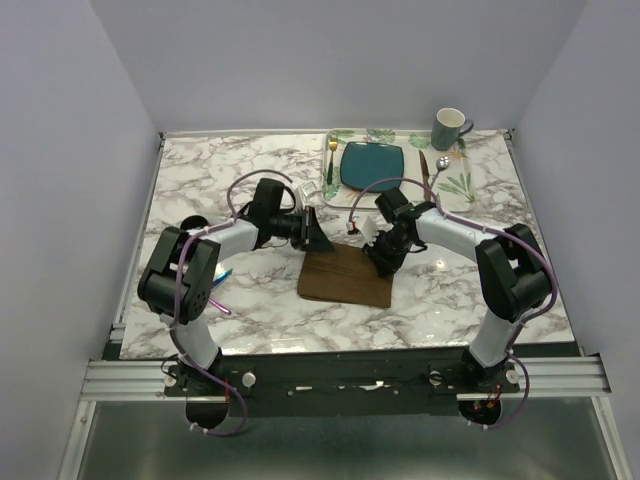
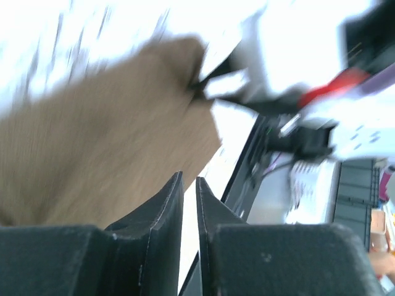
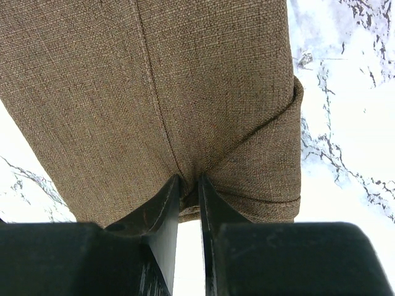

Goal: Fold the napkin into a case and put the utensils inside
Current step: Smooth out the 2/3-rectangle-folded napkin at the center of the board.

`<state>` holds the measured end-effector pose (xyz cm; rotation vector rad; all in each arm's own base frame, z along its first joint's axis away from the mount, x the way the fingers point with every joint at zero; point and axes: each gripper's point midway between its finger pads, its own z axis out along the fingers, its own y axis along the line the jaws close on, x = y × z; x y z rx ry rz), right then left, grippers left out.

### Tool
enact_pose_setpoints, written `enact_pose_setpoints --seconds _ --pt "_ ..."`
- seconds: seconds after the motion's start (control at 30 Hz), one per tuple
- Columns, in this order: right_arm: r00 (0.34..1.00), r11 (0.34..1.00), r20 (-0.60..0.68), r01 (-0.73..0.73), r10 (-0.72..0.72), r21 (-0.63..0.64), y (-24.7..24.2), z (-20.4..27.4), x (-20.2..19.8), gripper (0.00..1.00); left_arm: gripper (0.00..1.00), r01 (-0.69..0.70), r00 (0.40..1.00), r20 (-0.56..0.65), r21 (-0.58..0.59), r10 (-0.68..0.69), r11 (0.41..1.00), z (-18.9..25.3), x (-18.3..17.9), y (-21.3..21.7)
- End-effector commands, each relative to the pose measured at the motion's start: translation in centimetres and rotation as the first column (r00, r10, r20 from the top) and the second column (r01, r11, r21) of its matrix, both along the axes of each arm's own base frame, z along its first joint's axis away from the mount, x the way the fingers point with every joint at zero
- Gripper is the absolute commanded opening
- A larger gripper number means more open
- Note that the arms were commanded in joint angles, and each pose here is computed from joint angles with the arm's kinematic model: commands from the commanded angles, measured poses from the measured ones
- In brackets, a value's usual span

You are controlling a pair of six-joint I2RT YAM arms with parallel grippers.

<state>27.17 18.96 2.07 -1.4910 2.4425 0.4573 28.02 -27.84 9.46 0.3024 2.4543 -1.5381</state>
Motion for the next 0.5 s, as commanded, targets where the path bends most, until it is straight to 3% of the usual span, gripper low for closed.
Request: enact_pose_setpoints --seconds 0.0,0.07,0.2,0.37,0.47 --pt "1.000 0.996 -0.022 -0.018 0.016 -0.091 -1.7 -2.4 -0.6 0.26 0.24 -0.063 0.994 0.084 -0.142 0.076 0.988 4.0 4.9 -2.7" --pt "1.000 0.996 -0.025 -0.022 0.019 -0.090 -1.7 -2.4 -0.6 0.25 0.24 -0.118 0.993 -0.012 -0.156 0.117 0.981 2.5 6.0 -3.3" --pt "0.999 0.995 -0.027 -0.021 0.019 -0.095 -1.8 -2.5 -0.6 0.26 0.23 -0.146 0.989 -0.036 -0.146 0.143 0.978 -0.6 7.3 -4.0" --pt "0.999 0.995 -0.030 -0.018 0.015 -0.101 -1.7 -2.4 -0.3 0.26 0.22 -0.149 0.983 -0.105 -0.004 0.148 0.989 -7.9 6.4 -2.3" --pt "0.999 0.994 -0.035 -0.021 0.018 -0.104 -1.7 -2.5 -0.4 0.26 0.21 -0.176 0.971 -0.157 0.028 0.179 0.984 -9.5 6.2 -0.5"
